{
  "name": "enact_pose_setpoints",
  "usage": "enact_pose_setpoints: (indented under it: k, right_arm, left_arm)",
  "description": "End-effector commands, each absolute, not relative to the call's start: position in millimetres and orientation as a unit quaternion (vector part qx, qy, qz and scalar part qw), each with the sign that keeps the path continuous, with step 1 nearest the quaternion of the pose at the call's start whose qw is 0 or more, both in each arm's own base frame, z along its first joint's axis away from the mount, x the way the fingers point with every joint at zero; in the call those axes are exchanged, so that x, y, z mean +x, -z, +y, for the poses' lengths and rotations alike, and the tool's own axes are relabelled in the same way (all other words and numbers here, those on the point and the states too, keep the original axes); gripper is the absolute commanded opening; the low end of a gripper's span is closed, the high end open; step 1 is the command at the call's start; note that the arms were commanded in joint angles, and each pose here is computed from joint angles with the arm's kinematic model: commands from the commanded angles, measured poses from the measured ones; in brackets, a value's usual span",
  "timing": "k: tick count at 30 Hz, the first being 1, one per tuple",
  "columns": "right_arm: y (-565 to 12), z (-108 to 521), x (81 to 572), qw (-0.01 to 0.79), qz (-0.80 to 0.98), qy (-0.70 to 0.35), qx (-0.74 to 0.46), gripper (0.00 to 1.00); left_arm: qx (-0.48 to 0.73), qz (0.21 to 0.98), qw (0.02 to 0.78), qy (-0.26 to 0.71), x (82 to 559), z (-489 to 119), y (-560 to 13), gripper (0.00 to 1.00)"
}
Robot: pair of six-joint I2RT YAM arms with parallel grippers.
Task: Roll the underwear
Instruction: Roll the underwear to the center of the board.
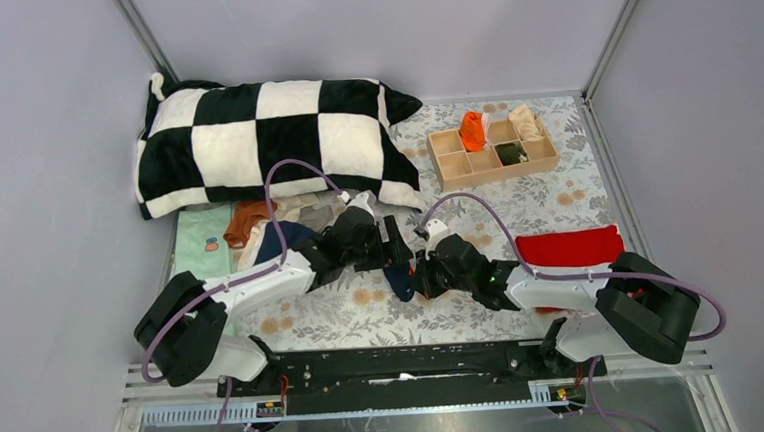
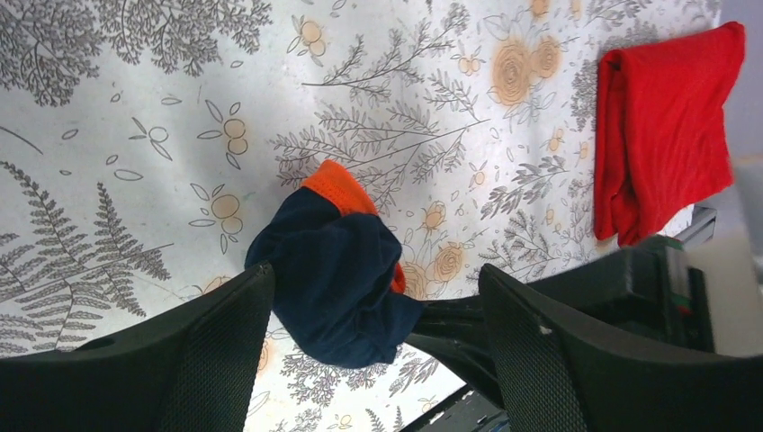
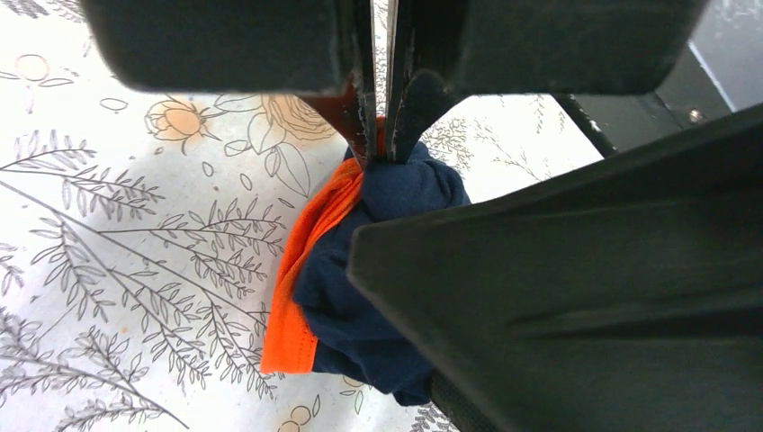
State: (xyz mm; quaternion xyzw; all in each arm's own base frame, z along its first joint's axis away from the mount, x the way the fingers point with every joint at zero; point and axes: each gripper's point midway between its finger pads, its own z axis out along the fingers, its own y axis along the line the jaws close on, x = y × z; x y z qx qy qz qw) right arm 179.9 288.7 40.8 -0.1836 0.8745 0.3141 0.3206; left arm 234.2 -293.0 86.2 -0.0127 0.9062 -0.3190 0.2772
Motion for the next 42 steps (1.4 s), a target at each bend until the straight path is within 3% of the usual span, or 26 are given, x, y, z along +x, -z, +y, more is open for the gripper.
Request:
enact_pose_setpoints:
  k: [1, 20, 30, 42]
  right_arm:
    - [-46.6, 277.3, 184.7, 0.342, 0.864, -0.267, -0.255, 0.00]
    - [-58.6, 267.3, 197.6, 0.385, 0.840, -0.217, -0.314, 0.00]
    - [-58.3, 266.7, 195.6, 0.385, 0.839, -0.213, -0.320, 0.00]
    - [-68.4, 279.0, 188.8, 0.400, 0.813, -0.238, -0.350, 0.00]
  left_arm:
    - [-0.042, 0.931, 0.230, 0.280, 228.2, -286.4, -73.1, 0.87]
    - [-0.102, 0.939, 0.153, 0.289, 214.7, -294.0, -64.6, 0.91]
    - [-0.171, 0.924, 0.175, 0.294, 218.7, -277.2, -78.8, 0.93]
    - [-0.170, 0.924, 0.137, 0.313, 221.6, -299.8, -59.5, 0.93]
